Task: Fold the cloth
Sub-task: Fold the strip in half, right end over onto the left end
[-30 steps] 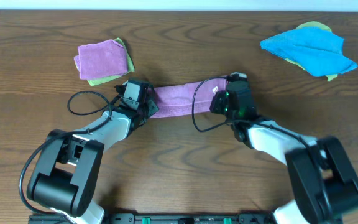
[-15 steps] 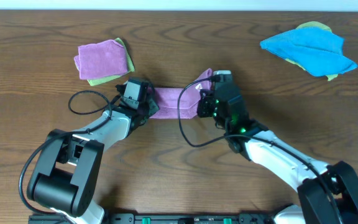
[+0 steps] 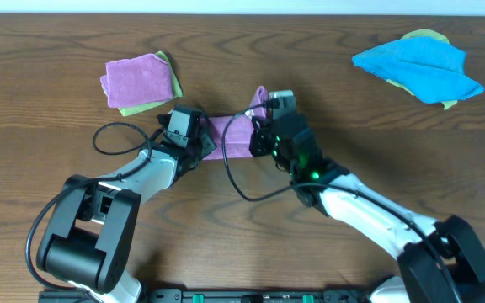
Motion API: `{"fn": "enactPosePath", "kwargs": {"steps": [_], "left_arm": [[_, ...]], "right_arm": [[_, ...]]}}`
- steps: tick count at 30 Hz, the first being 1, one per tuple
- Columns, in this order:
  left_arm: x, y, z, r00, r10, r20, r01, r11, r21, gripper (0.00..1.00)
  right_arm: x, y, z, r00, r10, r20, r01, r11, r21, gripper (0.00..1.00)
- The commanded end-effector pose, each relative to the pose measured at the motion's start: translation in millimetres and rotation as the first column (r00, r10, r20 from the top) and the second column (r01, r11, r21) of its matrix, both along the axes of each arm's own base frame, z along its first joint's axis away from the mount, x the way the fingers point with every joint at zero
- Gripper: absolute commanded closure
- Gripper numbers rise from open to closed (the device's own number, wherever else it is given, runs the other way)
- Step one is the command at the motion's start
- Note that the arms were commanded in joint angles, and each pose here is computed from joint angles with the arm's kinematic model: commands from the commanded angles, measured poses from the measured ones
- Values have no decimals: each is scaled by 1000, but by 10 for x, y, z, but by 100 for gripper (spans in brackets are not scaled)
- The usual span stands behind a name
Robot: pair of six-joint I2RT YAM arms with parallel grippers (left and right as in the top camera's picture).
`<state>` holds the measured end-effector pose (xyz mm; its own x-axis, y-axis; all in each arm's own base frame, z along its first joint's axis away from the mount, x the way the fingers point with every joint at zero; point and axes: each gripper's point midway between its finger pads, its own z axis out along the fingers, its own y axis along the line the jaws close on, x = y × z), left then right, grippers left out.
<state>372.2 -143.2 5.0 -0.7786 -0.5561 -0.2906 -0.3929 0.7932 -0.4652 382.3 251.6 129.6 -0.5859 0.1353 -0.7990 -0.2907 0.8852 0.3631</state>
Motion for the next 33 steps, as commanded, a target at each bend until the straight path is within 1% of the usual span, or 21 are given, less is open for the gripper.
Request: {"fn": "enactPosePath", "kwargs": {"steps": [1,3,9,18,25,30,33], "left_arm": [[75,-26,33,1000,-16,15,16,1000,2,94],[81,-27,54,1000,-16,20,16,1000,1,95],[87,-29,72,1000,-16,25,16,1000,-1,94],[85,-28,70,1000,-16,24,16,1000,0,94],[89,-26,78,999,-21,28,21,1000,3,94],[96,-7,251,993,-86,78,83,995,49,94],[73,81,379,991,-93,95,83,991,103,94]], "right_arm": [[83,105,-14,1000,9,-11,-9,1000,-18,99],[87,161,-36,999,26,-33,-27,999,-24,99],[48,370,-36,997,70,-33,-71,997,-19,99],[-43,595,-253,992,106,-71,-108,994,-19,99],[-48,705,-150,991,131,-38,-130,991,22,99],[-63,704,-172,990,134,-48,-133,991,16,99],[-64,703,-173,990,133,-48,-133,991,16,99]]}}
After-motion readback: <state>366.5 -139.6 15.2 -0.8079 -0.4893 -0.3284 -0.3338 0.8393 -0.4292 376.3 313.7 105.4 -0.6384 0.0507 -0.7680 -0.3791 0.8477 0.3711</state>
